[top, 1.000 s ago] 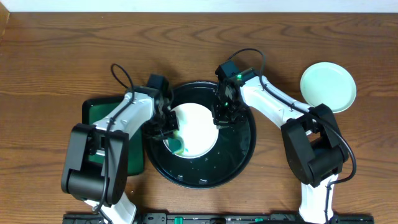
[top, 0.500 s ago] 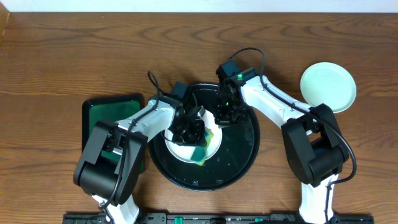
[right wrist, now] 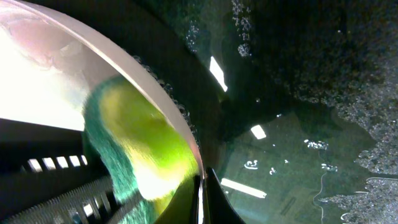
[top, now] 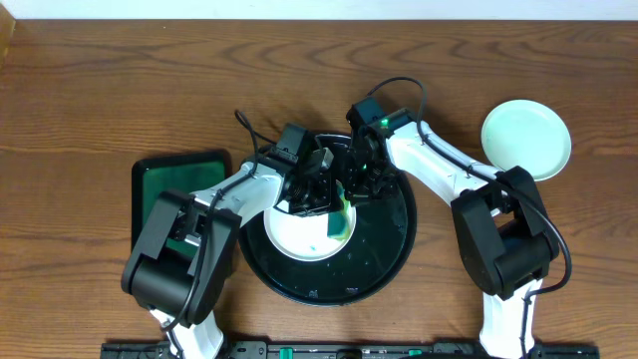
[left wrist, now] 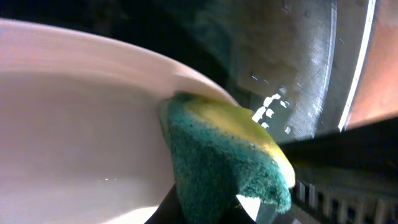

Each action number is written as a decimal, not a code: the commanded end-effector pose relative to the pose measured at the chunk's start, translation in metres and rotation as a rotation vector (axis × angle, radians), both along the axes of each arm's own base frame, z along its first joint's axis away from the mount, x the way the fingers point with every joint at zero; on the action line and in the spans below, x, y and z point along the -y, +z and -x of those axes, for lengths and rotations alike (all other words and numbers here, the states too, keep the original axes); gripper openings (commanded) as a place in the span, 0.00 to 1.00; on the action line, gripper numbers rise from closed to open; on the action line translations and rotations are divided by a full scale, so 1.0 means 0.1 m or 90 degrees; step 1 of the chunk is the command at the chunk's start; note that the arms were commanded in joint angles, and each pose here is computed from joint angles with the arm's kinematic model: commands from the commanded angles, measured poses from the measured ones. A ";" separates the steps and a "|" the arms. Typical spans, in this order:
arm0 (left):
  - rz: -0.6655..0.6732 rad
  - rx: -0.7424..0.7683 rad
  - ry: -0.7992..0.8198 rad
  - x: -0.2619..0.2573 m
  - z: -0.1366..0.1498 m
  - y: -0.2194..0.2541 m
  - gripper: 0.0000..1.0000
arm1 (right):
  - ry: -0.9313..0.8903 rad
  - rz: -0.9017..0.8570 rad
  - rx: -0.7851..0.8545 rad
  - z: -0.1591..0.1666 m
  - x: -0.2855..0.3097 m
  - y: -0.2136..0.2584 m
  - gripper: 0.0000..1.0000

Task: Clean dirty plates on tray and stack at the side
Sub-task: 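Scrub the left side of the white plate with the left sponge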

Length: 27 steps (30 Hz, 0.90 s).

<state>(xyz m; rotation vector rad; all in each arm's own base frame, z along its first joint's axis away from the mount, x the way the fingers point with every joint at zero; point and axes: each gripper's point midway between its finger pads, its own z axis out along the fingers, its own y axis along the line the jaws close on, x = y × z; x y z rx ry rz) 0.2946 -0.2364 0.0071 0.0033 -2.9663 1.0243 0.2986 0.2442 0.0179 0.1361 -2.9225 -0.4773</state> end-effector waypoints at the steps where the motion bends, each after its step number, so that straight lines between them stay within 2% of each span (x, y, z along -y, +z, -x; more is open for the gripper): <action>1: -0.143 0.027 0.104 -0.45 -0.24 -0.25 0.07 | -0.003 -0.016 0.002 0.02 -0.05 0.11 0.01; 9: -0.322 -0.017 0.205 -1.34 -0.22 -0.42 0.07 | -0.003 -0.005 0.005 0.02 -0.02 0.09 0.01; 14: -0.365 -0.088 0.234 -1.67 -0.03 -0.44 0.07 | -0.003 -0.005 0.005 0.02 -0.02 0.09 0.01; 21: -0.415 -0.163 0.181 -1.78 0.34 -0.42 0.08 | -0.003 -0.005 0.006 0.01 -0.02 0.09 0.01; 27: -0.419 -0.163 0.104 -1.68 0.49 -0.44 0.07 | 0.001 -0.007 0.008 0.01 -0.02 0.09 0.01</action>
